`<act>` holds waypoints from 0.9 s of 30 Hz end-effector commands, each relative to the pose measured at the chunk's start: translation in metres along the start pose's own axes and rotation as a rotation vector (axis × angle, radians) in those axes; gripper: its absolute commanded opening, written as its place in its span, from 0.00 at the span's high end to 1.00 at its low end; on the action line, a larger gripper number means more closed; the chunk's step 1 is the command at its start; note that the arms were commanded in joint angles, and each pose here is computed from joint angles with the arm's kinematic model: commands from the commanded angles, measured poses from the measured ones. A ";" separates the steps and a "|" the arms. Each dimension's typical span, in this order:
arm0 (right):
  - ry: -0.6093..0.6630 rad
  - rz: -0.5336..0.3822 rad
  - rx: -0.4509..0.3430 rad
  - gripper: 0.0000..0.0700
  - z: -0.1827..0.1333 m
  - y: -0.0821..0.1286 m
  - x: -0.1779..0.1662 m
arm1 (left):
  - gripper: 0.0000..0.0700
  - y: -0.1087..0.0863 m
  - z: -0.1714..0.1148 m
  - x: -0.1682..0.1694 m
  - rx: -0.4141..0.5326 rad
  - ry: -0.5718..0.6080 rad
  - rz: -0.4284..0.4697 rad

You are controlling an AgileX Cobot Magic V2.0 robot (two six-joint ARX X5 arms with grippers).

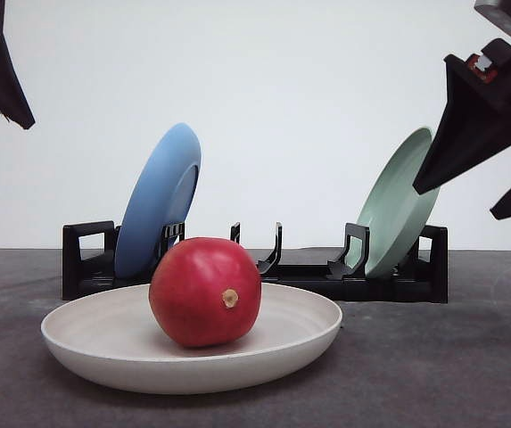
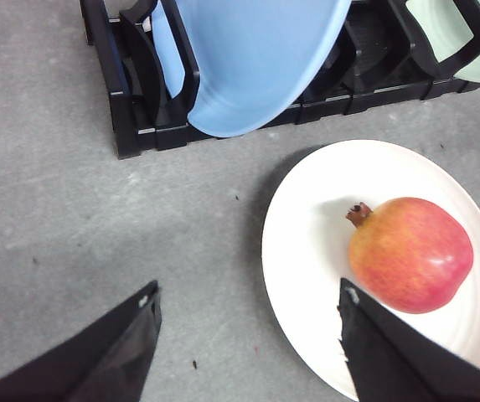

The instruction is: Place pomegranate in white plate

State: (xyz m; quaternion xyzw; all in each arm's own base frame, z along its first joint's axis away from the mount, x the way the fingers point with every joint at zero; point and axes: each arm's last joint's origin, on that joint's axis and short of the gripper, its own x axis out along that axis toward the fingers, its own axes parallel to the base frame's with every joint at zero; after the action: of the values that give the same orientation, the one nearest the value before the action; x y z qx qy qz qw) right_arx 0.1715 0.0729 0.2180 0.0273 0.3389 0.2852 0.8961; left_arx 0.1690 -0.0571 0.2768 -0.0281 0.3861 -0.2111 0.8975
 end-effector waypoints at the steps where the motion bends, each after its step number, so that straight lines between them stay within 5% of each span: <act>1: -0.018 0.006 0.002 0.05 0.003 0.001 0.000 | 0.44 -0.001 0.004 -0.001 0.000 -0.015 -0.005; 3: -0.017 0.006 0.000 0.05 0.003 0.001 0.000 | 0.44 -0.001 0.004 -0.001 -0.018 -0.014 -0.005; 5: -0.016 0.006 0.000 0.19 0.003 0.001 0.000 | 0.48 -0.001 0.004 -0.001 -0.030 -0.012 -0.005; 8: -0.016 0.005 0.003 0.97 0.003 0.001 0.000 | 0.97 -0.001 0.005 -0.001 -0.035 -0.021 -0.006; 27: -0.020 0.006 -0.002 0.98 0.003 0.001 0.000 | 0.98 -0.002 0.002 -0.005 -0.045 -0.017 -0.005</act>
State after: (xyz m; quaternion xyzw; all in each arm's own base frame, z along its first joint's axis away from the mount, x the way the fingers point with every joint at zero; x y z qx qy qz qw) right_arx 0.1721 0.0731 0.2189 0.0278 0.3337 0.2861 0.8978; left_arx 0.1665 -0.0563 0.2777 -0.0492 0.3914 -0.2019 0.8965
